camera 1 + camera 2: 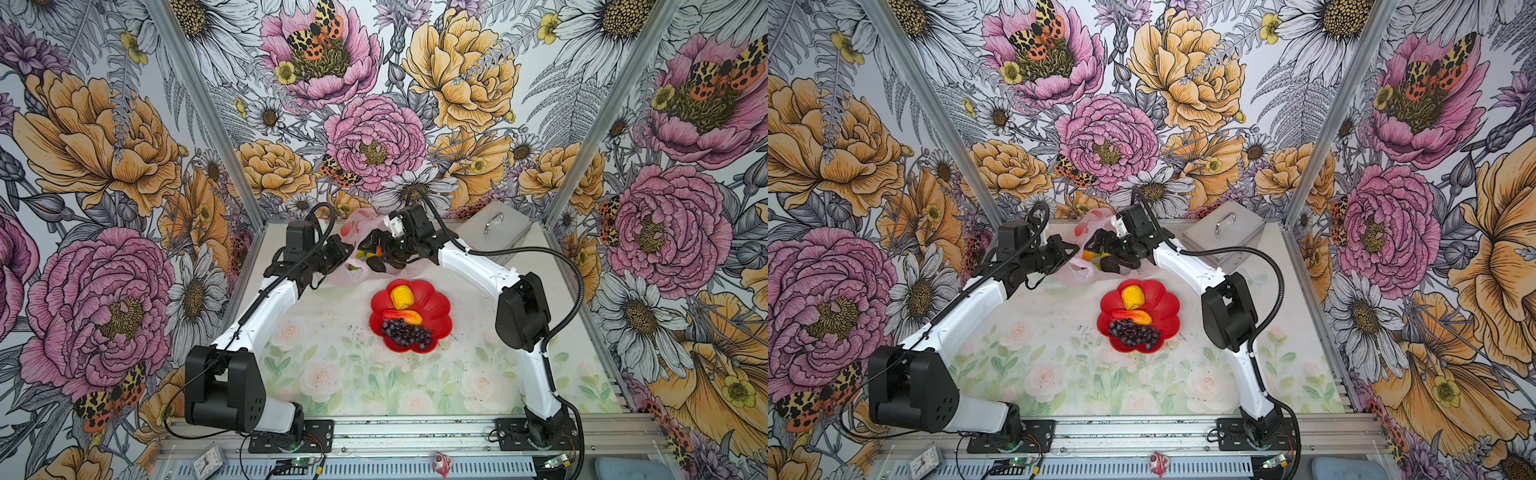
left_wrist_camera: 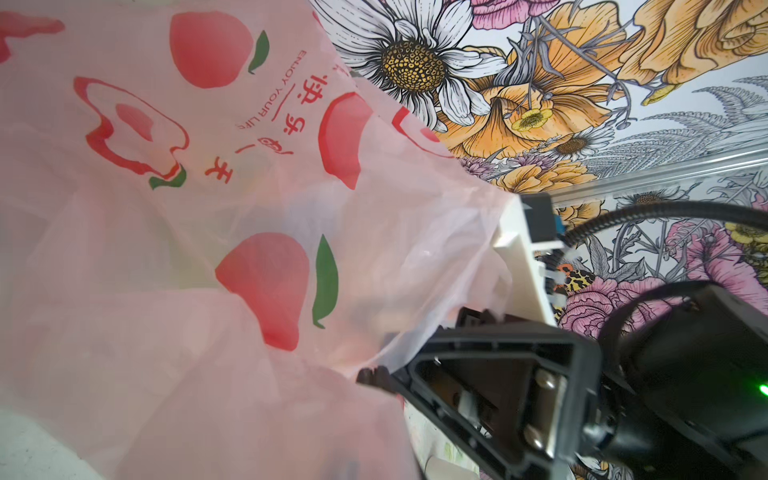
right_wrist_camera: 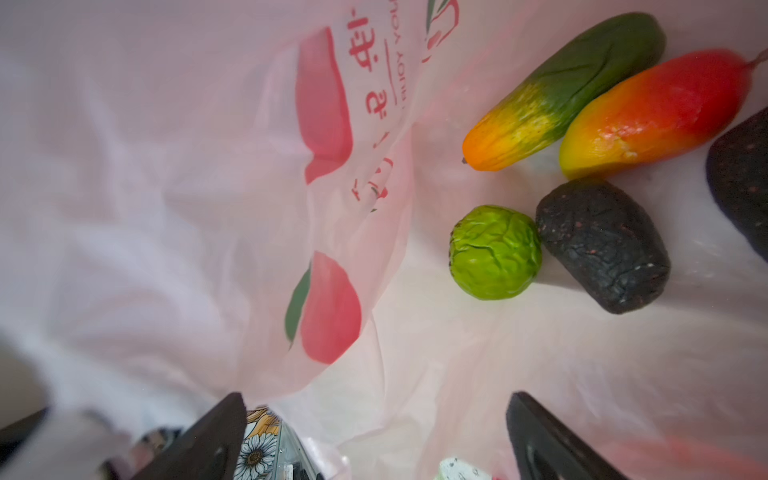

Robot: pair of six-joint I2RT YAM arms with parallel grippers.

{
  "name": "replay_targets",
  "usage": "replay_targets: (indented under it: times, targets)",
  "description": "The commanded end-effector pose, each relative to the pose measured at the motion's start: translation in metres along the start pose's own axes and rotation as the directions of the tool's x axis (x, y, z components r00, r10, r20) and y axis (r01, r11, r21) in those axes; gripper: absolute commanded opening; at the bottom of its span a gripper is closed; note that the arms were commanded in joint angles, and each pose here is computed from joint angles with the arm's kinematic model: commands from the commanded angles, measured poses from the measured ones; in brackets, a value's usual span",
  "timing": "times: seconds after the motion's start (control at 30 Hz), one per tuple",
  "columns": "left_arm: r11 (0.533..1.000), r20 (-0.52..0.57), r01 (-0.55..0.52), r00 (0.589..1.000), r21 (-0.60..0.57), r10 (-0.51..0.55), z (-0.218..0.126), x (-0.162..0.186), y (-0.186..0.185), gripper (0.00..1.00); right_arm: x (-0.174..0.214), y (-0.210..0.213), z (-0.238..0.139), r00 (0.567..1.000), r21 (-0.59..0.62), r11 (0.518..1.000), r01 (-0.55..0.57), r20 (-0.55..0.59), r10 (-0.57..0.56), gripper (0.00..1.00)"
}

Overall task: Place the fruits into the plastic bag
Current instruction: 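Withdraw the right gripper from the bag back over the red bowl, then lower the right gripper onto the yellow lemon and grasp it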

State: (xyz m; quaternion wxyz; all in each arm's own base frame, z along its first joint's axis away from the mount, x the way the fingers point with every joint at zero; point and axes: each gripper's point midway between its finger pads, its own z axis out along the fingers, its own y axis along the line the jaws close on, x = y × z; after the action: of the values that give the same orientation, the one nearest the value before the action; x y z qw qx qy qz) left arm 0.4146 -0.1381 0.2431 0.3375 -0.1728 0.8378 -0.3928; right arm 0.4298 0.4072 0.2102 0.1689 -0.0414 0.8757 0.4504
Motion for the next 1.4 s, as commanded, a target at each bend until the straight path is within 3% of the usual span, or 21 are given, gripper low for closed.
replay_targets:
  times: [0.0, 0.23, 0.37, 0.5, 0.67, 0.83, 1.37]
  targets:
    - [1.0, 0.016, -0.008, 1.0, 0.028, 0.007, -0.007, -0.002, -0.006, 0.0, 0.003, 0.016, -0.026, 0.993, 0.017, 0.995, 0.103, 0.052, -0.104, 1.0]
    - [0.999, 0.033, -0.01, 0.999, 0.039, 0.009, -0.017, -0.001, -0.008, 0.0, 0.032, 0.004, -0.083, 0.94, 0.214, 0.94, 0.265, 0.159, -0.301, 1.0]
    - [0.999, 0.039, -0.006, 0.999, 0.033, 0.005, -0.026, 0.004, -0.003, 0.0, 0.057, -0.02, -0.099, 0.95, 0.231, 0.94, 0.25, 0.129, -0.285, 0.99]
    - [1.0, 0.051, -0.014, 0.999, 0.017, 0.013, -0.037, 0.007, 0.001, 0.0, 0.092, -0.06, -0.105, 0.975, 0.331, 0.923, 0.198, 0.03, -0.22, 0.92]
    - [1.0, 0.053, -0.018, 0.998, 0.014, 0.018, -0.048, 0.013, 0.002, 0.0, 0.125, -0.094, -0.101, 0.979, 0.429, 0.88, 0.203, -0.099, -0.178, 0.89]
    - [1.0, 0.043, -0.01, 0.999, 0.016, 0.01, -0.054, 0.021, 0.005, 0.0, 0.13, -0.108, -0.088, 0.975, 0.467, 0.858, 0.215, -0.155, -0.161, 0.89]
    - [1.0, 0.018, 0.016, 1.0, 0.01, -0.016, -0.056, 0.033, 0.01, 0.0, 0.091, -0.136, -0.022, 0.95, 0.554, 0.777, 0.298, -0.252, -0.184, 0.85]
